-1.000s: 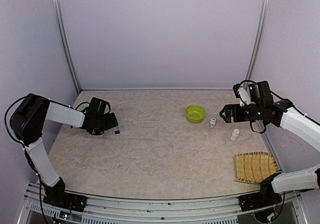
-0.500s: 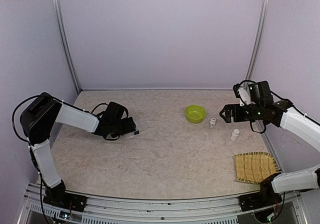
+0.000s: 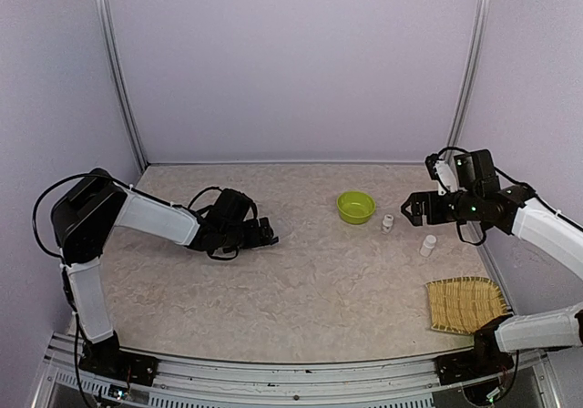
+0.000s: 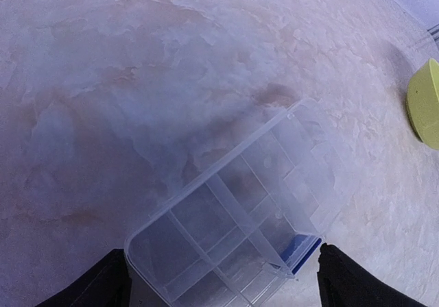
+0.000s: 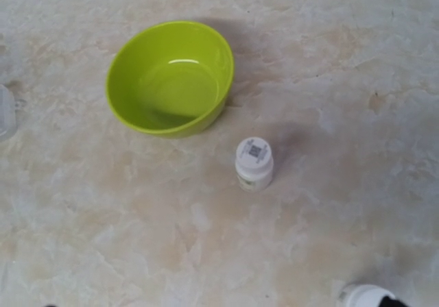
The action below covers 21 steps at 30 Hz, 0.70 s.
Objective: Sort the pills into containers
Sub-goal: Move the pill container to the center of the board.
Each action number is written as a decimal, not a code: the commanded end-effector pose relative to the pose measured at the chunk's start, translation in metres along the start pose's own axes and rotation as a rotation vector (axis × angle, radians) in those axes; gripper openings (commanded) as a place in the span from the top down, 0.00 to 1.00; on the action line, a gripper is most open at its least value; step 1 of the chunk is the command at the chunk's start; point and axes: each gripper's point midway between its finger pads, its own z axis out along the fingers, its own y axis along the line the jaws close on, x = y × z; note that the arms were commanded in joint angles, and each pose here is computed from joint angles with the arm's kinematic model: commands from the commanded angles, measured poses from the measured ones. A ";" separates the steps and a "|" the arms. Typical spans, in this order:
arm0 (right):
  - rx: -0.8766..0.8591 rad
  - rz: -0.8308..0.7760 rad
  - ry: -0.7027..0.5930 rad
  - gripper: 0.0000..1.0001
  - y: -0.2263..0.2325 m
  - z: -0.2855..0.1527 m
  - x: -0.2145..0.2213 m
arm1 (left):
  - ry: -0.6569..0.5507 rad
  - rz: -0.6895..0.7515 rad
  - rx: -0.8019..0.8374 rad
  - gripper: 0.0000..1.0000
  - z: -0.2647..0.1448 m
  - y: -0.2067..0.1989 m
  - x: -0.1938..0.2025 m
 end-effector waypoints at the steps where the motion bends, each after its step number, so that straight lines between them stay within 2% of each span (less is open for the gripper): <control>1: 0.001 -0.030 -0.007 0.00 0.000 -0.004 0.006 | -0.056 0.161 0.002 0.01 -0.017 -0.010 -0.022; 5: 0.023 -0.029 -0.031 0.00 -0.004 -0.008 0.003 | -0.091 0.369 0.014 0.01 -0.028 -0.016 -0.033; 10: -0.002 -0.026 -0.052 0.00 0.001 -0.012 0.000 | -0.059 0.566 0.107 0.01 -0.033 -0.027 -0.024; 15: -0.003 -0.022 -0.035 0.00 0.001 -0.008 0.002 | 0.021 0.678 0.172 0.01 -0.024 -0.024 -0.005; 21: -0.013 -0.021 -0.038 0.00 0.003 -0.010 0.001 | 0.052 0.778 0.127 0.01 -0.018 -0.003 -0.006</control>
